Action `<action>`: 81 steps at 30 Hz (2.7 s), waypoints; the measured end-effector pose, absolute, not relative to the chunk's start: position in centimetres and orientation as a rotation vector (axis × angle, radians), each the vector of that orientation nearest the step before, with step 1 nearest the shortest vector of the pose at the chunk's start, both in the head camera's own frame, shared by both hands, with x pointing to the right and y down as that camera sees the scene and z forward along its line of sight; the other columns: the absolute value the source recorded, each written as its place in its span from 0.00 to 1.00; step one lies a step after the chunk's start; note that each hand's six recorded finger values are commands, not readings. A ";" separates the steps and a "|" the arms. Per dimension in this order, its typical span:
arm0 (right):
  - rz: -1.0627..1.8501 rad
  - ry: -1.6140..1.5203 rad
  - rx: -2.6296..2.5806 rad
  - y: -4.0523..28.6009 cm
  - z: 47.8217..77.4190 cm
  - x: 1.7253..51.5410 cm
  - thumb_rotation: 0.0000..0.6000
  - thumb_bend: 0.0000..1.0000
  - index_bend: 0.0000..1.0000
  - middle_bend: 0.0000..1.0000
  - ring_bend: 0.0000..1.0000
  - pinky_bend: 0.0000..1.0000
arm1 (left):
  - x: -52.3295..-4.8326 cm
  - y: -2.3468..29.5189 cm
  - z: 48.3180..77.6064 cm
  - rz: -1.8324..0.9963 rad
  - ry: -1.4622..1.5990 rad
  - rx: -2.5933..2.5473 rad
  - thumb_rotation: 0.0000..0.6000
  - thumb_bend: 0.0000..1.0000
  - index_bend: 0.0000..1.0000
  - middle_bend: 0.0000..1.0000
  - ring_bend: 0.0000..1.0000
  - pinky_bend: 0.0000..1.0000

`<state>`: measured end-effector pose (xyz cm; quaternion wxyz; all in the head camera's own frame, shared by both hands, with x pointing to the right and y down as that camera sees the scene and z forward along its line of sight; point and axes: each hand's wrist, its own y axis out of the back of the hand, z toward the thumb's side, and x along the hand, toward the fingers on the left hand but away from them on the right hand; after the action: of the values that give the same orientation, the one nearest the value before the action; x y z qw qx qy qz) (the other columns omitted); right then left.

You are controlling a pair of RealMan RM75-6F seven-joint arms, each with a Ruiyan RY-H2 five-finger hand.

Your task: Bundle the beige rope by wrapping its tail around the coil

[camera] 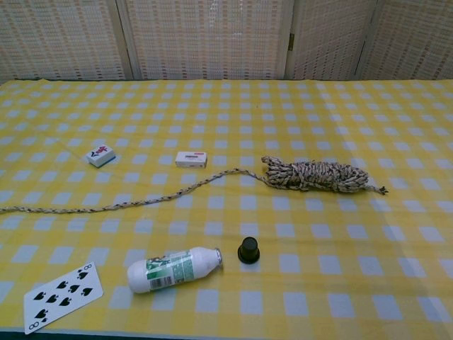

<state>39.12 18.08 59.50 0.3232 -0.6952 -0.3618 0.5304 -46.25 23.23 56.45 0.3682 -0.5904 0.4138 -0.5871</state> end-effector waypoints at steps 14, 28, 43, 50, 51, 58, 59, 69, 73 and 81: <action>1.404 -0.752 -2.033 13.8 66.5 29.8 1.00 0.34 0.08 0.14 0.21 0.04 | -46.2 23.2 56.1 -1.509 1.054 -1.514 1.00 0.19 0.08 0.00 0.00 0.00; 1.426 -0.586 -2.074 12.7 71.6 23.3 1.00 0.34 0.18 0.22 0.24 0.05 | -46.7 23.3 56.0 -1.523 1.063 -1.503 1.00 0.19 0.08 0.00 0.00 0.00; 1.461 -0.565 -2.053 12.6 73.6 22.2 1.00 0.34 0.30 0.31 0.31 0.09 | -46.8 23.3 56.4 -1.524 1.062 -1.513 1.00 0.19 0.08 0.00 0.00 0.00; 1.464 -0.564 -2.029 12.5 74.0 22.0 1.00 0.34 0.44 0.40 0.41 0.18 | -46.6 23.3 56.6 -1.519 1.051 -1.523 1.00 0.19 0.08 0.00 0.00 0.00; 1.462 -0.562 -2.025 12.5 74.0 22.0 1.00 0.34 0.46 0.42 0.43 0.20 | -46.5 23.2 56.7 -1.516 1.048 -1.525 1.00 0.19 0.08 0.00 0.00 0.00; 1.428 -0.579 -2.013 12.0 73.5 21.5 1.00 0.41 0.58 0.52 0.53 0.36 | -45.2 21.9 57.1 -1.459 1.010 -1.579 1.00 0.19 0.11 0.00 0.00 0.00; 1.417 -0.590 -2.019 11.9 73.2 21.3 1.00 0.41 0.59 0.52 0.54 0.36 | -45.0 21.6 57.2 -1.449 1.003 -1.590 1.00 0.19 0.13 0.00 0.00 0.00; 1.369 -0.651 -2.034 10.7 71.4 20.7 1.00 0.41 0.59 0.52 0.54 0.36 | -41.4 19.1 60.4 -1.386 0.884 -1.785 1.00 0.32 0.43 0.08 0.05 0.00; 1.368 -0.658 -2.034 10.6 71.2 20.6 1.00 0.41 0.59 0.52 0.54 0.36 | -39.9 18.7 62.6 -1.409 0.810 -1.869 1.00 0.33 0.46 0.09 0.05 0.00; 1.368 -0.651 -2.031 10.4 71.1 20.3 1.00 0.41 0.59 0.52 0.55 0.36 | -38.6 18.9 66.5 -1.489 0.776 -1.967 1.00 0.35 0.47 0.10 0.06 0.00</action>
<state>20.26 10.44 71.09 0.2992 -0.7648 -0.2450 0.5153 -38.62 18.86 66.50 0.2741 -0.7315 0.2884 -0.5537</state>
